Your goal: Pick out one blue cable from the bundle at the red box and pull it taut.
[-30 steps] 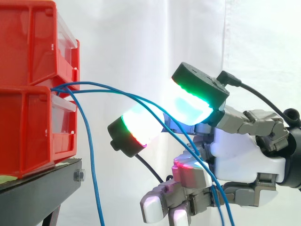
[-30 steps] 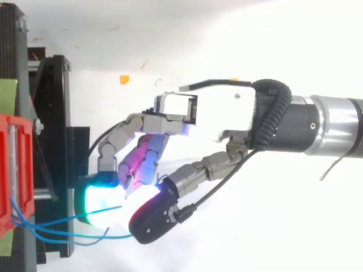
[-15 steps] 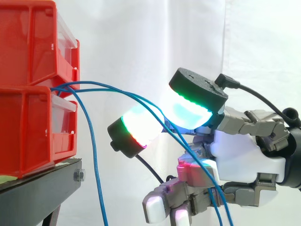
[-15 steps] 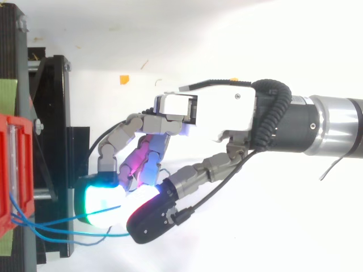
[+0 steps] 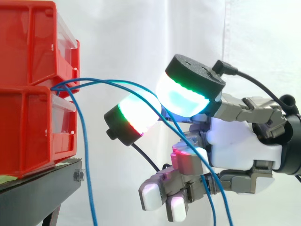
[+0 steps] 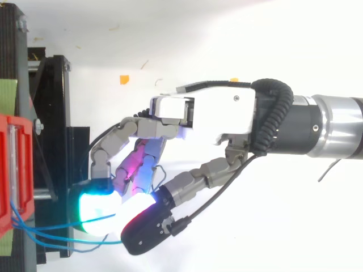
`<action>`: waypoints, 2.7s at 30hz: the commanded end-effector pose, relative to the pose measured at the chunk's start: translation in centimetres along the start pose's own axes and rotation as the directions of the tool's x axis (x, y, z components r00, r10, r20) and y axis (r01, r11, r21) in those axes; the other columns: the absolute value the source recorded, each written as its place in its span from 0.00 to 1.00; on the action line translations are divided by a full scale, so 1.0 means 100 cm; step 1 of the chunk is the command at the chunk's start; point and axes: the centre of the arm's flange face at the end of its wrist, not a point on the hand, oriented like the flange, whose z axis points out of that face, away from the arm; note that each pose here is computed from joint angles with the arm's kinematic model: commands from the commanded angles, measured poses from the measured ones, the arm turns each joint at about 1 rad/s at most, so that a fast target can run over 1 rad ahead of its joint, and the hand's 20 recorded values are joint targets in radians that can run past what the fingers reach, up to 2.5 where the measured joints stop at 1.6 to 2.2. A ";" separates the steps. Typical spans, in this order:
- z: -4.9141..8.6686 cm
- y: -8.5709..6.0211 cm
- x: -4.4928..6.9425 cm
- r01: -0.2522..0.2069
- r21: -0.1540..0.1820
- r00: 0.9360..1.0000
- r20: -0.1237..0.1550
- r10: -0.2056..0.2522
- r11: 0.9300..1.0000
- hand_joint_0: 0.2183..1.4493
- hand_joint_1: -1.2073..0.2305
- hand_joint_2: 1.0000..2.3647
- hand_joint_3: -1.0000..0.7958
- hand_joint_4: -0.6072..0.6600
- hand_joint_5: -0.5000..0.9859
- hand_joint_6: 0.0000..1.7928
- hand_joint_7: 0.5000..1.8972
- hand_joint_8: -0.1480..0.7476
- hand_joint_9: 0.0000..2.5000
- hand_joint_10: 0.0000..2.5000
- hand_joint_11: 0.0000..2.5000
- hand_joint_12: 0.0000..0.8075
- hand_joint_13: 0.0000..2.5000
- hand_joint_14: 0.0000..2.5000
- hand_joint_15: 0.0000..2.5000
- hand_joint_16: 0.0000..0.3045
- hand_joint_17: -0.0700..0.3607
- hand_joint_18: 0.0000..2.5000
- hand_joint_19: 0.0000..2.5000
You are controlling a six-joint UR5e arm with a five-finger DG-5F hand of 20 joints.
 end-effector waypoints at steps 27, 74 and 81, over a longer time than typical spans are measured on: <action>-0.031 0.052 -0.005 0.063 0.196 0.996 -0.078 -0.048 0.979 0.31 0.31 0.01 0.48 0.28 0.31 0.49 0.30 0.47 0.48 0.01 0.26 0.45 0.33 0.01 0.14 0.18 0.45 0.31 0.24; -0.038 0.050 -0.020 0.039 0.271 0.991 0.111 -0.072 0.962 0.31 0.30 0.01 0.48 0.27 0.31 0.48 0.30 0.47 0.51 0.01 0.27 0.45 0.36 0.01 0.15 0.18 0.45 0.32 0.24; -0.038 0.050 -0.021 0.037 0.271 0.991 0.113 -0.070 0.962 0.31 0.30 0.01 0.47 0.27 0.31 0.48 0.31 0.47 0.52 0.01 0.27 0.45 0.37 0.01 0.15 0.18 0.45 0.33 0.24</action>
